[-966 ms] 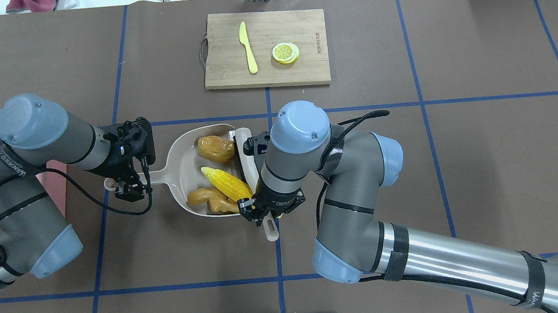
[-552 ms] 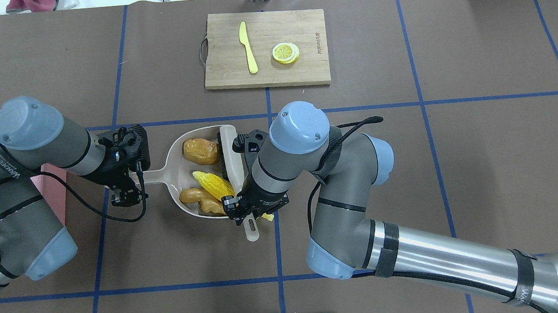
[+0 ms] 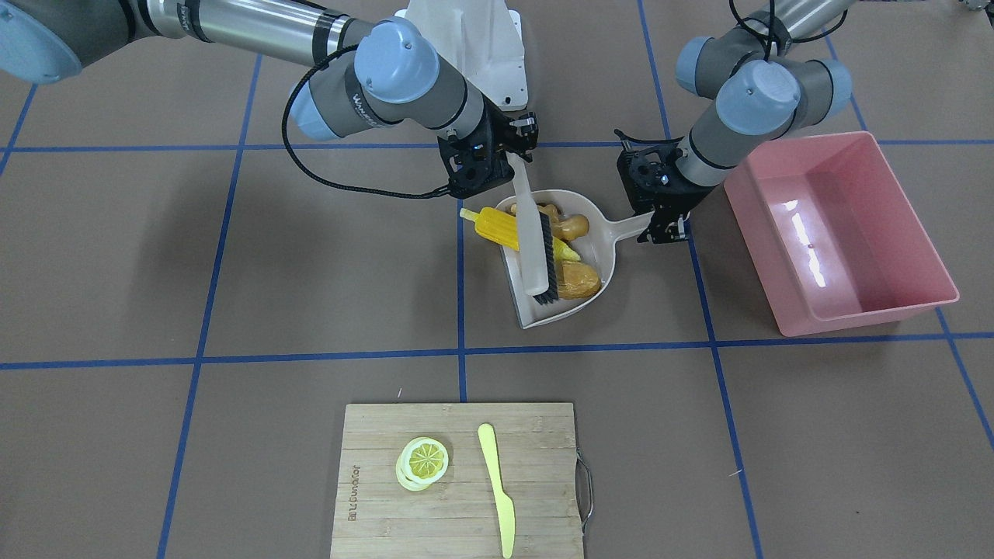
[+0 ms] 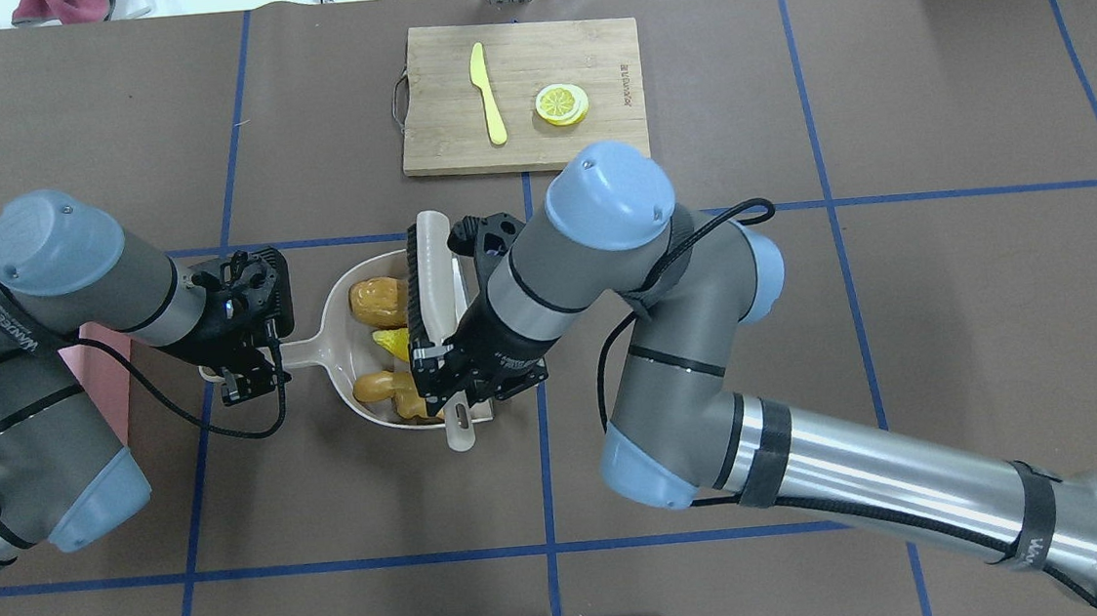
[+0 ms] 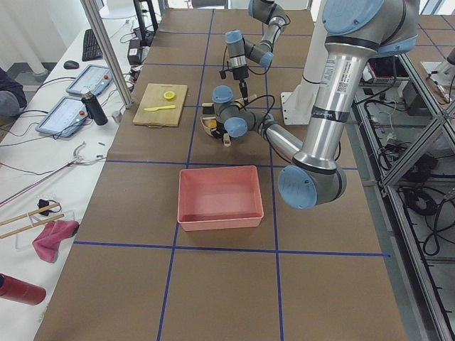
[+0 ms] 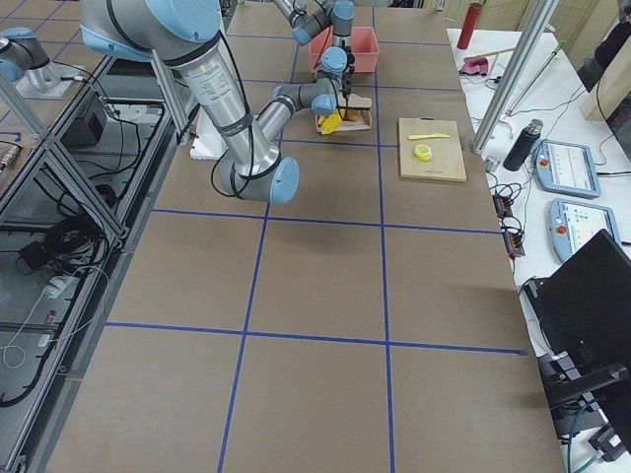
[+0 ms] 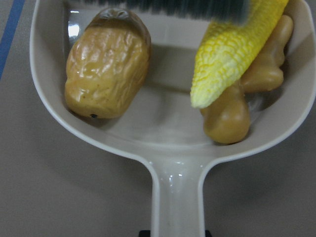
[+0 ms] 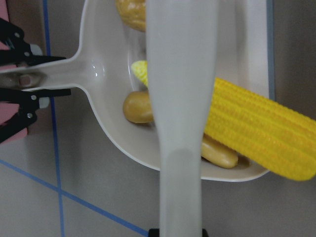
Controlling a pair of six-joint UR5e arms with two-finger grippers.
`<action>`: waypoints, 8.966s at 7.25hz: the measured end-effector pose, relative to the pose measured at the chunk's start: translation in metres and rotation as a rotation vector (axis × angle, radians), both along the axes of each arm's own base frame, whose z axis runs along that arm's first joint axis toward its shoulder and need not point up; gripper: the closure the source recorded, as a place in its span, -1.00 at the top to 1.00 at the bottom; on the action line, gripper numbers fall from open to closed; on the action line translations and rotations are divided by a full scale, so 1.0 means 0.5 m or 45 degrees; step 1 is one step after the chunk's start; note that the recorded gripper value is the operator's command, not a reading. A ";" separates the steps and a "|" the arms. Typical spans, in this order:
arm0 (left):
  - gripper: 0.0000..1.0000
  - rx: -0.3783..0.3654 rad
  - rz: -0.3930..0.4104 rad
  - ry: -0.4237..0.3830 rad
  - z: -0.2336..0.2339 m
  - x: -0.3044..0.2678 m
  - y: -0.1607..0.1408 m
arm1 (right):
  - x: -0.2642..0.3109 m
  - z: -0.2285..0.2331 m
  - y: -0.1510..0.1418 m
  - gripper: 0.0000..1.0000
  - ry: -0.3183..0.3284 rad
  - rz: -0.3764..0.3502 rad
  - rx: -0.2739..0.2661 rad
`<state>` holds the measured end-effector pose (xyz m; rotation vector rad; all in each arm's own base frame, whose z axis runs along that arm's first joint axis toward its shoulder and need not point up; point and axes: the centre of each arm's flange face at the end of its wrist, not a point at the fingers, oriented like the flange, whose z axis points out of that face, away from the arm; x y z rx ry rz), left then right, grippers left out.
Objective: Sweep and dump trash into bin
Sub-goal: 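Sweep the remaining produce deeper into the dustpan with the brush again, then lift the dustpan over the pink bin with the left while the right returns the brush, then tilt the dustpan with the left gripper to dump the produce into the pink bin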
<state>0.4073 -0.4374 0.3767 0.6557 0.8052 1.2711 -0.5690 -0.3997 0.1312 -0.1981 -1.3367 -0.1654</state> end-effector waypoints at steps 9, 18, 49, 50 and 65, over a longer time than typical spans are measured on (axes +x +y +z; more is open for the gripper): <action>-1.00 0.009 -0.007 0.012 -0.002 -0.007 -0.005 | 0.073 0.218 0.044 -1.00 0.500 -0.047 -0.124; -1.00 0.023 -0.012 0.030 -0.010 -0.012 -0.009 | -0.015 0.029 0.105 -1.00 0.347 -0.169 -0.051; -1.00 -0.592 -0.669 -0.131 0.387 -0.811 0.254 | 0.888 0.958 0.083 -1.00 0.680 -0.132 0.042; -1.00 -0.585 -0.599 -0.181 0.374 -0.811 0.257 | 0.885 0.962 0.083 -1.00 0.682 -0.136 0.038; -1.00 -0.311 -0.145 -0.487 0.233 -0.904 0.214 | 0.930 0.917 -0.011 1.00 0.652 0.014 0.089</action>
